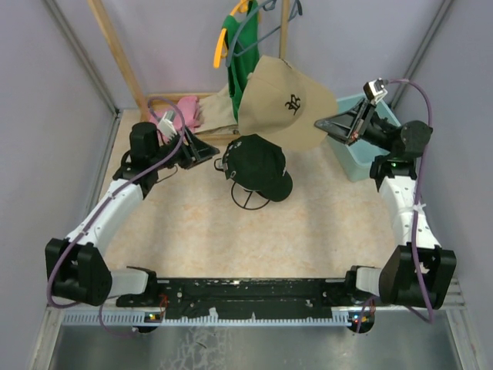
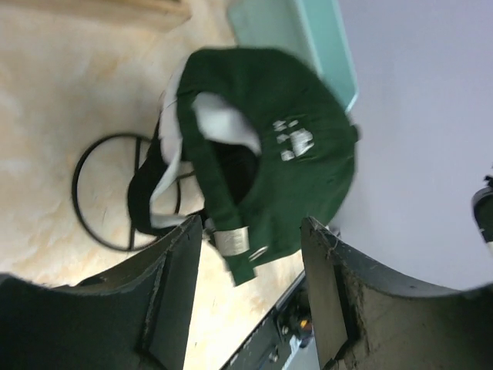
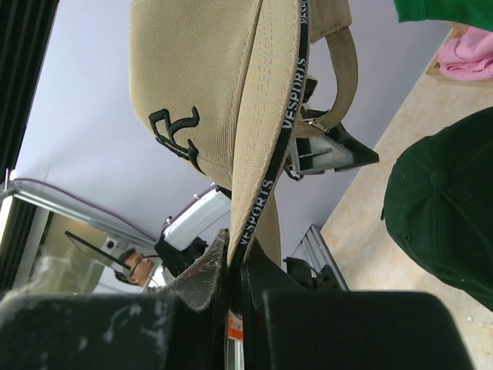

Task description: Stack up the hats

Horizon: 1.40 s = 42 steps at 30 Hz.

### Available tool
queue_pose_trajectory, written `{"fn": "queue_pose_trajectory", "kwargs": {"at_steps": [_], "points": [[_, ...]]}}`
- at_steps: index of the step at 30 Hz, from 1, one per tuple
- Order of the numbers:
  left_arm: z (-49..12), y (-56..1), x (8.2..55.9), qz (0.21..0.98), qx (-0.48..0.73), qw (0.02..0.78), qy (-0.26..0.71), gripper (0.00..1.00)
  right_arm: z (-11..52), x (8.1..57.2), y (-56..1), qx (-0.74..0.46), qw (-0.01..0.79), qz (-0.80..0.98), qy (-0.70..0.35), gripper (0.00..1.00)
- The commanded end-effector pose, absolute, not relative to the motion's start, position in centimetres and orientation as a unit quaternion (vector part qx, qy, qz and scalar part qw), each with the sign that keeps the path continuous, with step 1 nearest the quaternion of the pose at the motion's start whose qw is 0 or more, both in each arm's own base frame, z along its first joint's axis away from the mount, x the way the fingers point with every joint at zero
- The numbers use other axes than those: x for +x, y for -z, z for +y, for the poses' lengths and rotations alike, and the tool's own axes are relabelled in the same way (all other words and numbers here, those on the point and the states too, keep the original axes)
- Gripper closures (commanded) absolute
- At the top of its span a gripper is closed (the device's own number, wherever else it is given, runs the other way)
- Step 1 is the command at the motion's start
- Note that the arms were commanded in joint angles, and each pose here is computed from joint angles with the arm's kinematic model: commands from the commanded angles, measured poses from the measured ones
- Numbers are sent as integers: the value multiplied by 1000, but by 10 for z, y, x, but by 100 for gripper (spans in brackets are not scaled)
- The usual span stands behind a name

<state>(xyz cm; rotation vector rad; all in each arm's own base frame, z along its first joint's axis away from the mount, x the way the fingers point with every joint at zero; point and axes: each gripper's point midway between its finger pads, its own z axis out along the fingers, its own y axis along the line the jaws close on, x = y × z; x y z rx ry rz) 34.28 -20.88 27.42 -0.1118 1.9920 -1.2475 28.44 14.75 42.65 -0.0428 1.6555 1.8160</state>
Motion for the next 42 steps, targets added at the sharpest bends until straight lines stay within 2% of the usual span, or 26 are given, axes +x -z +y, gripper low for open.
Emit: {"fn": "queue_pose_trajectory", "kwargs": {"at_steps": [1,14,34,37,42], "points": [[-209,-245,337,818,-25,334,467,39,150,286,-430,-34,348,631,-693,100],[-215,-236,353,830,-23,317,458,32,153,287,-427,-40,345,632,-693,100],[-231,-212,370,846,-19,299,440,33,158,297,-403,-29,307,646,-698,100],[-232,-205,374,850,-18,294,437,42,161,297,-400,-32,292,649,-702,100],[-233,-191,379,857,-12,286,429,72,169,297,-391,-35,264,652,-710,100]]}}
